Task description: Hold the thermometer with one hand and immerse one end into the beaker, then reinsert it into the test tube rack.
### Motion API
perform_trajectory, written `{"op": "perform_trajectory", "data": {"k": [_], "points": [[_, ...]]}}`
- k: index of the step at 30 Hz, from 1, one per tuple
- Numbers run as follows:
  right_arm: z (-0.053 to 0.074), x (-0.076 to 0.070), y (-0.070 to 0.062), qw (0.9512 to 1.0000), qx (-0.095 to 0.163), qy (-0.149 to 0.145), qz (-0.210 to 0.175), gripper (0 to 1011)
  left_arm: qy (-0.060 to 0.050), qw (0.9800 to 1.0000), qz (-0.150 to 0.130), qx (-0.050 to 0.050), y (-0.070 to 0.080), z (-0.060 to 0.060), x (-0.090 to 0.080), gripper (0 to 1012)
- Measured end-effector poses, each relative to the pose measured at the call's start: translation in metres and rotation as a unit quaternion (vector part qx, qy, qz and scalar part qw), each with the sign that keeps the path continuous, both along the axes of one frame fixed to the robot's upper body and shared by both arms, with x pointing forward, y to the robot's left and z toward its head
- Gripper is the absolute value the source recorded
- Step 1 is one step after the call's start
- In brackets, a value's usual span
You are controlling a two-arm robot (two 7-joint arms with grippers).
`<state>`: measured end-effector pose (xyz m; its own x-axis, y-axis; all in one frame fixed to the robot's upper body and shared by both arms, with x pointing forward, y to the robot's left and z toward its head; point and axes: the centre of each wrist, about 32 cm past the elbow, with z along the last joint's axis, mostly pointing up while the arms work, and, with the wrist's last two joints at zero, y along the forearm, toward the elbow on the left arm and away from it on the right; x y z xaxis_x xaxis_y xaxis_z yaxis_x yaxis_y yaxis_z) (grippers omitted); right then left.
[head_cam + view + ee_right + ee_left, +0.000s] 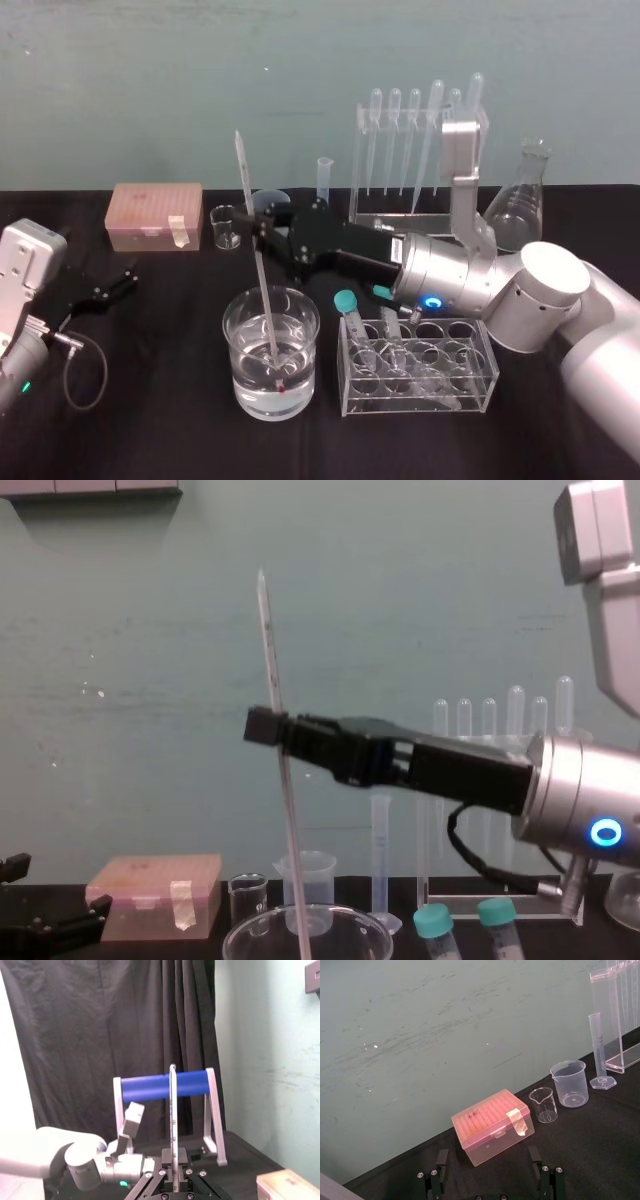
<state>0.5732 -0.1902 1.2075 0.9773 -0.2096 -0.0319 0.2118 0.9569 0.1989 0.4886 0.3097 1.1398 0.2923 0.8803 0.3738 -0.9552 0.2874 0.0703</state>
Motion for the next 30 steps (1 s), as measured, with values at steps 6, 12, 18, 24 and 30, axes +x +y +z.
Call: {"op": "perform_trajectory", "data": {"k": [6, 12, 18, 24, 30], "points": [[0.031, -0.001, -0.001, 0.9995, 0.026, -0.014, 0.008, 56, 0.000, 1.0000, 0.000, 0.000, 0.000, 0.000, 0.000, 1008], [0.077, -0.002, -0.009, 0.9968, 0.047, -0.065, 0.001, 56, 0.000, 1.0000, 0.000, 0.000, 0.000, 0.000, 0.000, 1008], [0.136, -0.008, -0.034, 0.9884, 0.077, -0.122, -0.046, 56, 0.000, 1.0000, 0.000, 0.000, 0.000, 0.000, 0.000, 1008], [0.154, -0.023, -0.074, 0.9792, 0.079, -0.141, -0.122, 56, 0.000, 1.0000, 0.000, 0.000, 0.000, 0.000, 0.000, 1008], [0.136, -0.047, -0.107, 0.9760, 0.059, -0.104, -0.182, 56, 0.000, 1.0000, 0.000, 0.000, 0.000, 0.000, 0.000, 1008]]}}
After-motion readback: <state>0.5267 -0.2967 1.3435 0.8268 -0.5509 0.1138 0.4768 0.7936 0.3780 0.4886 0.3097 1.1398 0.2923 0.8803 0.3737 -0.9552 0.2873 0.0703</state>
